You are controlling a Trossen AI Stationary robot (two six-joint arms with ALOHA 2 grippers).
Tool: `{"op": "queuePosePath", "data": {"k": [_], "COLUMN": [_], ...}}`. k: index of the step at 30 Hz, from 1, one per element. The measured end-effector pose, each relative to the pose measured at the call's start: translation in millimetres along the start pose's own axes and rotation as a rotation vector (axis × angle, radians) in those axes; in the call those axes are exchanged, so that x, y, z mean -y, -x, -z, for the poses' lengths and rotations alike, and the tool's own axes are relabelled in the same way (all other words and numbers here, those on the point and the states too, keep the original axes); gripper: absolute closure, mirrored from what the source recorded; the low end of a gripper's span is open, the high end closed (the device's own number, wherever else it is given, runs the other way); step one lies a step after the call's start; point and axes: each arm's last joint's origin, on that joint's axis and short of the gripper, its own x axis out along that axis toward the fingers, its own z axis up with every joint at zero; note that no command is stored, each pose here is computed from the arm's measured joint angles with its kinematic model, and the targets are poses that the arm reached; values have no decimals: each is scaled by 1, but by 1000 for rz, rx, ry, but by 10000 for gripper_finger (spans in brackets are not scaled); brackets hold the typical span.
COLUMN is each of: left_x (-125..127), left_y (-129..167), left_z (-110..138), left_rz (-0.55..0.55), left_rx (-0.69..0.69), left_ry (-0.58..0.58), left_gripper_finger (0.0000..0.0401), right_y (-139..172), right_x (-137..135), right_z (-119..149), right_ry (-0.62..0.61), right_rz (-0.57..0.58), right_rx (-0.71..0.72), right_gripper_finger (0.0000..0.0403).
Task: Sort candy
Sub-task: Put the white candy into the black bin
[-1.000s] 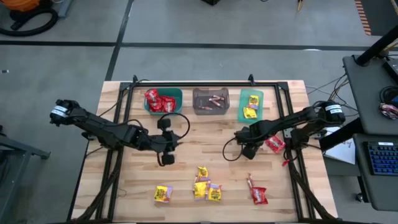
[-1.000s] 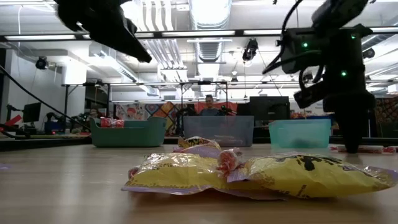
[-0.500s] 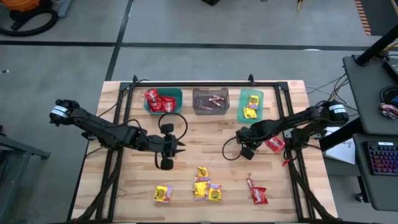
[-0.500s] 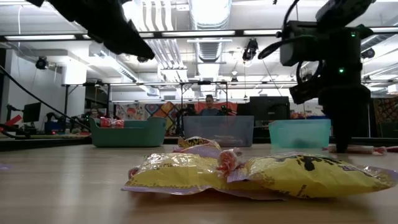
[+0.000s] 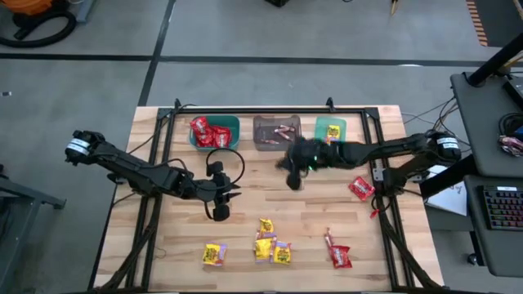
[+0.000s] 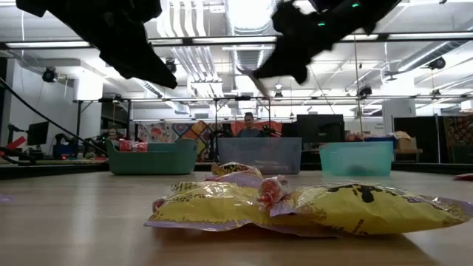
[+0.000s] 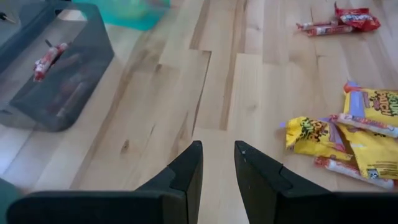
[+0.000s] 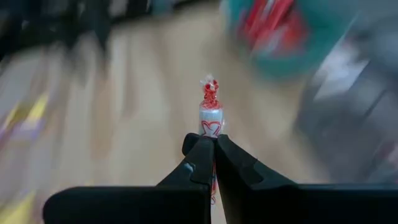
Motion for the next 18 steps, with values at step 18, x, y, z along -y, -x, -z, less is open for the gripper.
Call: {"op": "queuePosePath", "data": {"k": [18], "left_x": [-2], "left_y": [6], "left_z": [-1], "left_rz": [-10], "left_rx": [-35], "left_ry": [30], "left_gripper_finger": [324], "right_y": [-89], "right_x": [114], "right_z": [27], "right_ry": [-112], "right_rz": [436], "right_rx": [231], "right_gripper_finger": [394]}}
